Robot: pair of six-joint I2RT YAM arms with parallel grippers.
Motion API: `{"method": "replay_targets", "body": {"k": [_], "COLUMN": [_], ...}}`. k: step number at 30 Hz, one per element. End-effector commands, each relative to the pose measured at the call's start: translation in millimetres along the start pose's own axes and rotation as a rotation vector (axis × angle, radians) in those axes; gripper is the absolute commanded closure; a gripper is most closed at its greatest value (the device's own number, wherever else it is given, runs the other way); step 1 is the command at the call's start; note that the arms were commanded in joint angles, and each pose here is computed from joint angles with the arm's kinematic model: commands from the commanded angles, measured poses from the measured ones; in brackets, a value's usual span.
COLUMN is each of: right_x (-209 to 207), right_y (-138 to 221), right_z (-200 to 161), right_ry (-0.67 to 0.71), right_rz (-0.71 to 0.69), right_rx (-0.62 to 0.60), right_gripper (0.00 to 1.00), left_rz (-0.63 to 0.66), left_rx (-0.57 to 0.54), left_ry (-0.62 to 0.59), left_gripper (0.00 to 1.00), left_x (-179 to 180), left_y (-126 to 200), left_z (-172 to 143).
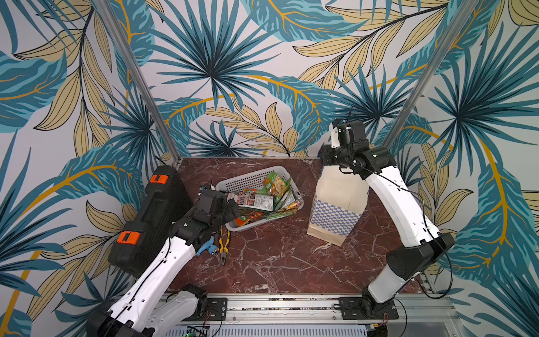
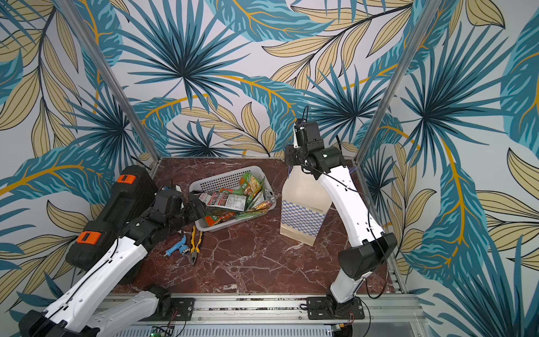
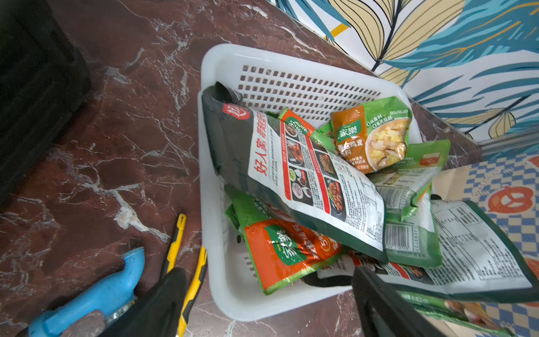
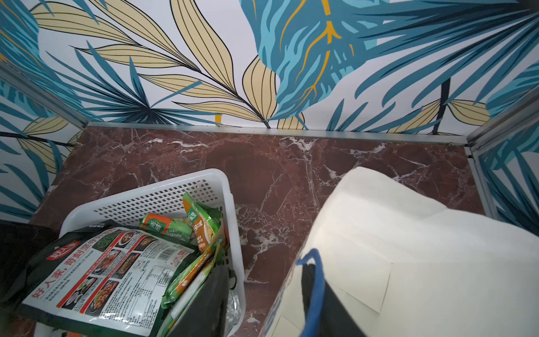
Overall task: Place the condiment packets inside the bag
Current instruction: Adjust the paper bag at the center of the board, then pick up the condiment packet from the storage box.
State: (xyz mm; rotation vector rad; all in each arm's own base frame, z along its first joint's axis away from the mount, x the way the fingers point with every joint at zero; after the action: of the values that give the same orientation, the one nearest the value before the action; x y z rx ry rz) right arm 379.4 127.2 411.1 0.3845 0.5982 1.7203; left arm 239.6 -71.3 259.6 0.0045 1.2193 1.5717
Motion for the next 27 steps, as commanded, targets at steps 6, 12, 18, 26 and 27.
{"method": "replay_targets", "body": {"k": [6,12,18,26,27], "right_x": [2.1,-0.2,-1.5,0.3,0.6], "right_y": [52.1,93.1,119.7,137.4,138.6], "right_z": [-23.4,-50.0,-72.4,-85.9,-87.0], "right_ry": [0.055,0.07,0.064,0.064,0.063], "right_rz": [0.102,0.137,0.166,0.215,0.22], "right_rx": [-0.007,-0.042,-0.069,-0.079,-0.081], "right_gripper": [0.08,0.0,0.0,0.0,0.0], "left_rz": [-0.043,0.077,0.183,0.252,0.256], "left_rx": [0.001,0.01,0.108,0.165,0.167], "left_ry": [0.216,0.337,0.441,0.486,0.485], "left_gripper": [0.15,0.32,0.43,0.32,0.31], "left_x": [-17.6,-18.1,-12.5,-5.3,-4.7], "left_y": [-0.5,-28.5,-64.4,-94.0,-94.1], "left_z": [42.2,60.9,64.2,61.4,61.1]}}
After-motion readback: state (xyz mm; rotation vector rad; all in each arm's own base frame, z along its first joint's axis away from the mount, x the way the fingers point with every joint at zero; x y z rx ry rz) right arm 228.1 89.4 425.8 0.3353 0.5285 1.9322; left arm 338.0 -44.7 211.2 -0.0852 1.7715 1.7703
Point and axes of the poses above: each gripper's point midway between its finger pads, its own y axis back along the fingers, its own x axis along the line the jaws close on, z = x × y, the point moved 8 cm from there along y, back along the fingers, and after that the axes turned 13 degrees about y, right-handed, at the moved point
